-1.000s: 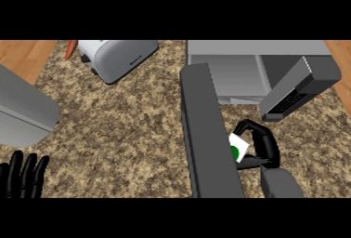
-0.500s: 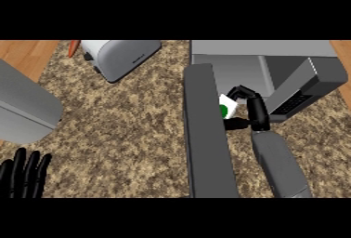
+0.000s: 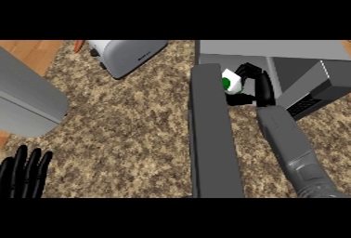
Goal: Pick up the milk, place it into the microwave and close the microwave
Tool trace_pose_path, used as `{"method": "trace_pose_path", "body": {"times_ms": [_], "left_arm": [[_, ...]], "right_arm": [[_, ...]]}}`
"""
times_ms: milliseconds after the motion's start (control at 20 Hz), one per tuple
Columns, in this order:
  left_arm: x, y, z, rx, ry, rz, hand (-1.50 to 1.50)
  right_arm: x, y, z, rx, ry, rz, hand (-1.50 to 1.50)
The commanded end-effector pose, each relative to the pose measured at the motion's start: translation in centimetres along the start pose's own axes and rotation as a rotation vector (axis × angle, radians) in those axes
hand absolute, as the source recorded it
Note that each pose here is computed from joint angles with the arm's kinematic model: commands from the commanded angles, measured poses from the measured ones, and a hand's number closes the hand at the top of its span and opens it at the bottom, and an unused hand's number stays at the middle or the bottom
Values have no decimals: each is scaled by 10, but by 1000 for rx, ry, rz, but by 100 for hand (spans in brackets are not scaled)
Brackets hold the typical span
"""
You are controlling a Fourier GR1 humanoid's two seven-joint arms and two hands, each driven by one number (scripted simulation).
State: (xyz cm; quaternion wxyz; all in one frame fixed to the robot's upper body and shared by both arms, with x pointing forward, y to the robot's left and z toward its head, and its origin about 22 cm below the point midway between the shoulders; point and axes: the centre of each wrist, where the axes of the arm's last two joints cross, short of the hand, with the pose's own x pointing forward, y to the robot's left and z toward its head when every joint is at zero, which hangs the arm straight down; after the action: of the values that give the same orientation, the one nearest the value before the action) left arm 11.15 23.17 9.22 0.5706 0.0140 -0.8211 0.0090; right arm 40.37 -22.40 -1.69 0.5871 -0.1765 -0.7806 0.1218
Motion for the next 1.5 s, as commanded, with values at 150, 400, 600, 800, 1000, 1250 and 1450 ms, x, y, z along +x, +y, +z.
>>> {"method": "trace_pose_path", "body": {"times_ms": [150, 400, 600, 800, 1000, 1250, 1450], "left_arm": [[-8, 2, -3, -16, 1, 6, -150], [-11, 1, -2, -27, 5, -18, -150], [-8, 0, -4, -26, 3, -40, -150], [-10, -4, -4, -41, 19, -36, -150], [0, 3, -8, -53, -7, -66, -150], [-7, -3, -4, -74, 16, -60, -150], [-12, -9, -2, -55, 3, -87, -150]], "right_arm": [[14, -21, -28, -194, 18, 146, 150], [13, -38, -33, -231, -65, 328, 150], [21, -24, -38, -100, -51, 376, -150], [35, 4, -42, -17, -66, 388, -150], [32, 5, -39, 11, -36, 348, -150], [27, 15, -31, -36, -42, 333, -150], [31, 3, -39, -77, -30, 297, -150]]}}
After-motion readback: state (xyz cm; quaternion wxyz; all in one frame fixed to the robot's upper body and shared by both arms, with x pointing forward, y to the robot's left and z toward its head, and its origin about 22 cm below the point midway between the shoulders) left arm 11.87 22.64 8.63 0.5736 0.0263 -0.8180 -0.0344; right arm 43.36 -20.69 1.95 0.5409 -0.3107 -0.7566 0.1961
